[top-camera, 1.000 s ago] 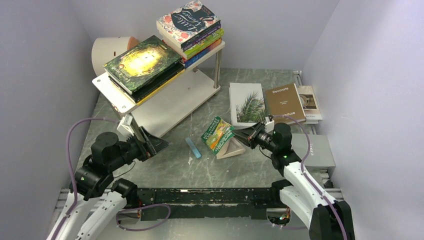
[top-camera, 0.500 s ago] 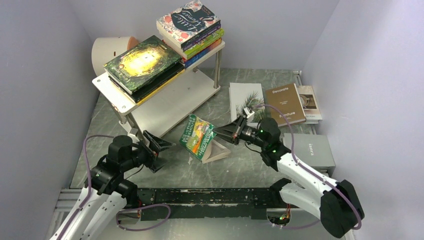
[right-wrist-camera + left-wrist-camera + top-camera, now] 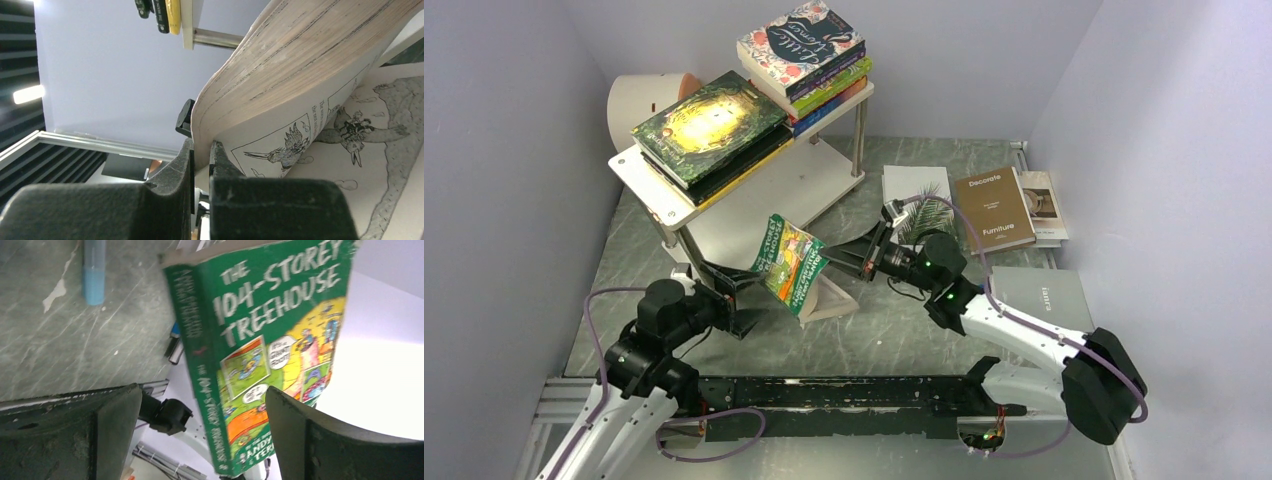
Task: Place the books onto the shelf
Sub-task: Pick up the book from the center of the board.
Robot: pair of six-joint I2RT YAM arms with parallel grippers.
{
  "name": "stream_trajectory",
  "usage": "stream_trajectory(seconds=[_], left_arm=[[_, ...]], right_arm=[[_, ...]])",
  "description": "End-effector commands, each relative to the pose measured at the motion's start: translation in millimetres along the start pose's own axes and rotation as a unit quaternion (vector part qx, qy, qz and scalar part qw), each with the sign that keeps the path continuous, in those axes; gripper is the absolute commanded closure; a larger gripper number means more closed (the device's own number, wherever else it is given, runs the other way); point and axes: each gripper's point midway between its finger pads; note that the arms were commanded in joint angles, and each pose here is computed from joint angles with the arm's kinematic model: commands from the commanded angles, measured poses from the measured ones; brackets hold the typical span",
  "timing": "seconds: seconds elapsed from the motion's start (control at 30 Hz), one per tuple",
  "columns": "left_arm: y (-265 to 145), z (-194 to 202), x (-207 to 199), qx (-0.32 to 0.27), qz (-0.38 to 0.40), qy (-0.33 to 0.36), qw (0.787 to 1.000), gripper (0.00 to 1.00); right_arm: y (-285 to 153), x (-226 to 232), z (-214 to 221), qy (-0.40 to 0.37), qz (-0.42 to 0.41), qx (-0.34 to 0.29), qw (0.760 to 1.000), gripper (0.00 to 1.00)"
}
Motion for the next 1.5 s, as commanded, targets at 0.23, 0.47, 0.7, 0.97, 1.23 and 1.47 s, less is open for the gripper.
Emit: stream_trajectory(seconds=[0.23, 0.47, 0.7, 0.97, 1.23, 1.47], left_arm=[[2, -4, -41, -0.007, 0.107, -0.005, 0.994, 0.03], [-2, -2, -60, -0.012, 0.122, 0.011, 0.992, 0.05], [-22, 1, -93, -0.022, 0.196, 0.041, 0.980, 0.53], [-52, 2, -103, -0.062, 0.195, 0.114, 0.972, 0.95], [-103, 16, -139, -0.091, 0.272, 0.201, 0.937, 0.95], [-157, 27, -207, -0.158, 0.322, 0.325, 0.875, 0.95]], right_arm=[[2, 60, 24, 0.020, -0.121, 0.026, 0.992, 1.00], [2, 62, 42, 0.067, -0.142, 0.067, 0.985, 1.00], [-1, 34, 50, 0.058, -0.078, 0.068, 0.993, 1.00], [-12, 5, 41, -0.023, 0.016, 0.023, 0.999, 0.92], [-27, -15, 28, -0.101, 0.091, -0.013, 0.991, 0.25], [-25, 29, 24, -0.171, 0.018, -0.022, 0.985, 0.11]])
Point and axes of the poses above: each gripper's point midway between its finger pads, its own y axis out along the fingers, its own x axis along the line the jaws close on, z = x × y, and after that the axes turned 2 degrees about y, right-handed
